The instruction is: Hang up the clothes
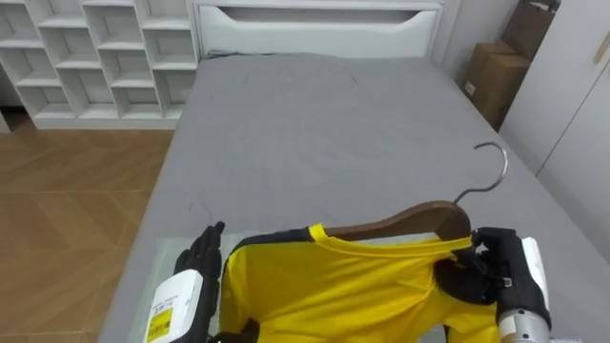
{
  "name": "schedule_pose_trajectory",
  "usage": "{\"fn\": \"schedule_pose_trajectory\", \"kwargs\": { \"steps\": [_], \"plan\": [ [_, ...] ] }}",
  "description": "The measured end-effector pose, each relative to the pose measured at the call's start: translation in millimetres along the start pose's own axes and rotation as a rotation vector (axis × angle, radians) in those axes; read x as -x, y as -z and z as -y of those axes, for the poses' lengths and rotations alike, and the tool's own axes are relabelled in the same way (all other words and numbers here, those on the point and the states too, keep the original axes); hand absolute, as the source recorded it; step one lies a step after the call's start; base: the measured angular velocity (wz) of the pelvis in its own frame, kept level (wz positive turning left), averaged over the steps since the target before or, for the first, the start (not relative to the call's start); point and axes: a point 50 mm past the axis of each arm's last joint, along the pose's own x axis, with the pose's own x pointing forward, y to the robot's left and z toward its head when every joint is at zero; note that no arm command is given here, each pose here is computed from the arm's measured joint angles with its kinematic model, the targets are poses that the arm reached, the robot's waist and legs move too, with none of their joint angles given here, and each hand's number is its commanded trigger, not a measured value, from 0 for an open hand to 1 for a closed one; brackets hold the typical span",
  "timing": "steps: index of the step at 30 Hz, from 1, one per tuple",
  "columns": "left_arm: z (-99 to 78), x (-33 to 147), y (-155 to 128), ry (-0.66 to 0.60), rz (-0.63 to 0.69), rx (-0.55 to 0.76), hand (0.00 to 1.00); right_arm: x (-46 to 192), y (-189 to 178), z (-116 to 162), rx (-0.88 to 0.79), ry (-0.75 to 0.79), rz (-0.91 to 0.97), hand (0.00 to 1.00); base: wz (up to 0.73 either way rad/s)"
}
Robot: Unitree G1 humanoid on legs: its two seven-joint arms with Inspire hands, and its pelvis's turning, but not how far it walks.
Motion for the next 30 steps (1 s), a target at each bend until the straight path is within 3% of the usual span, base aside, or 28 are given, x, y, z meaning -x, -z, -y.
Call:
{"fn": "schedule_pose_trajectory", "kwargs": {
  "steps": [24,30],
  "plan": [
    [-12.6,-2.5,11,-0.067,-0.066,0.043,0.00,-2,-9,7,0.145,0.044,0.091,1.00,0.00],
    [-15.7,10.6,28,-0.080,-0.154,0.063,0.00,-2,-18,9,0.149,0.055,0.134,1.00,0.02]
  ]
}}
